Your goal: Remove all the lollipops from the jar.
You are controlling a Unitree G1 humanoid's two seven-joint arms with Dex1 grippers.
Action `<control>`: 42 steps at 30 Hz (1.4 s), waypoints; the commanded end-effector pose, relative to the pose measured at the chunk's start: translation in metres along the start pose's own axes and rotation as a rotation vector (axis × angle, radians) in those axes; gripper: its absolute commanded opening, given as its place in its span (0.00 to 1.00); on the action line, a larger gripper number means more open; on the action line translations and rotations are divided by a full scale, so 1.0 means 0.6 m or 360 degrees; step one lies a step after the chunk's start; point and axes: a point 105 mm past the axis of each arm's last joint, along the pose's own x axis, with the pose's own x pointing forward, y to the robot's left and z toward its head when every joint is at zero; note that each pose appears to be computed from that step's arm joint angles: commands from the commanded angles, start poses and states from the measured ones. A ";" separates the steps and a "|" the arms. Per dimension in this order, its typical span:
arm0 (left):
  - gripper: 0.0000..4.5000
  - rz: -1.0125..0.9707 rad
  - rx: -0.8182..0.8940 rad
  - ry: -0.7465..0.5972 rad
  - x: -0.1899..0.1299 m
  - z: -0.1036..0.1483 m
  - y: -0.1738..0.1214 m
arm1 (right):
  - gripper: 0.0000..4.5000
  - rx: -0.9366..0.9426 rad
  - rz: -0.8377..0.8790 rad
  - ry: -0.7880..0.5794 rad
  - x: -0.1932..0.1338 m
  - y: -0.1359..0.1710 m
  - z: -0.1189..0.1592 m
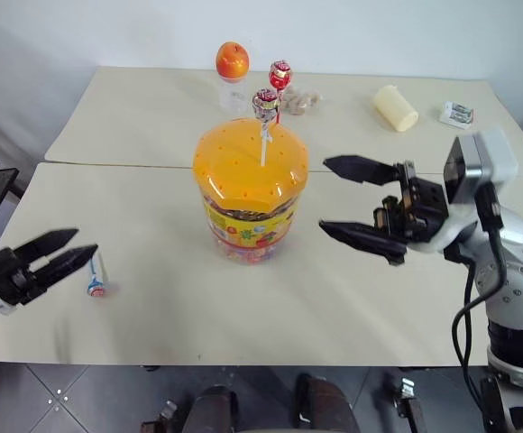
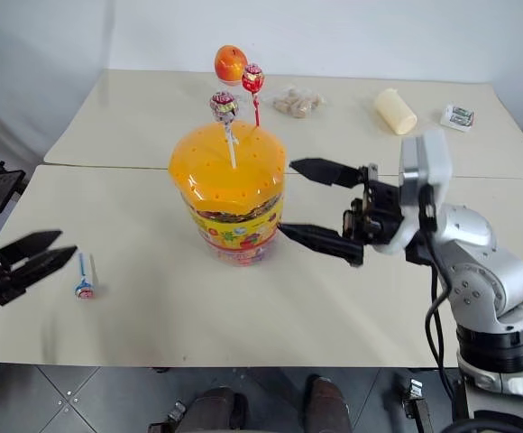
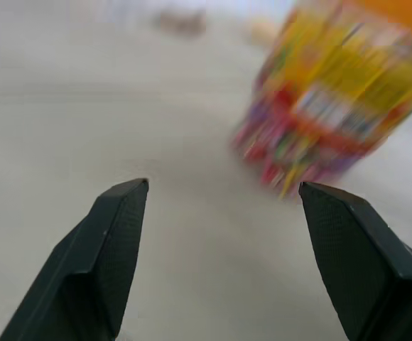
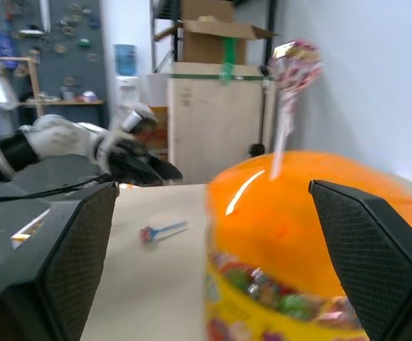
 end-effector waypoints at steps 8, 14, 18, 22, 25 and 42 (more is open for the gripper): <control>0.80 -0.0506 0.0060 -0.0664 0.079 0.107 -0.107 | 1.00 -0.0072 -0.0055 0.0061 0.067 -0.037 0.002; 0.81 -0.0573 0.0069 -0.0680 0.099 0.102 -0.112 | 0.91 -0.0034 -0.0053 0.0081 0.096 -0.050 0.000; 0.81 -0.0569 0.0055 -0.0692 0.100 0.098 -0.107 | 0.64 -0.0022 0.0012 0.0082 0.118 -0.043 0.003; 0.81 -0.0581 0.0056 -0.0708 0.102 0.093 -0.105 | 0.32 -0.0038 0.0061 0.0113 0.132 -0.039 -0.003; 0.81 -0.0585 0.0064 -0.0720 0.098 0.092 -0.103 | 0.09 -0.0044 0.0071 0.0110 0.133 -0.041 -0.002; 0.81 -0.0860 0.0128 -0.0349 0.111 0.024 -0.126 | 0.01 0.0147 -0.0391 0.0151 -0.055 -0.133 0.054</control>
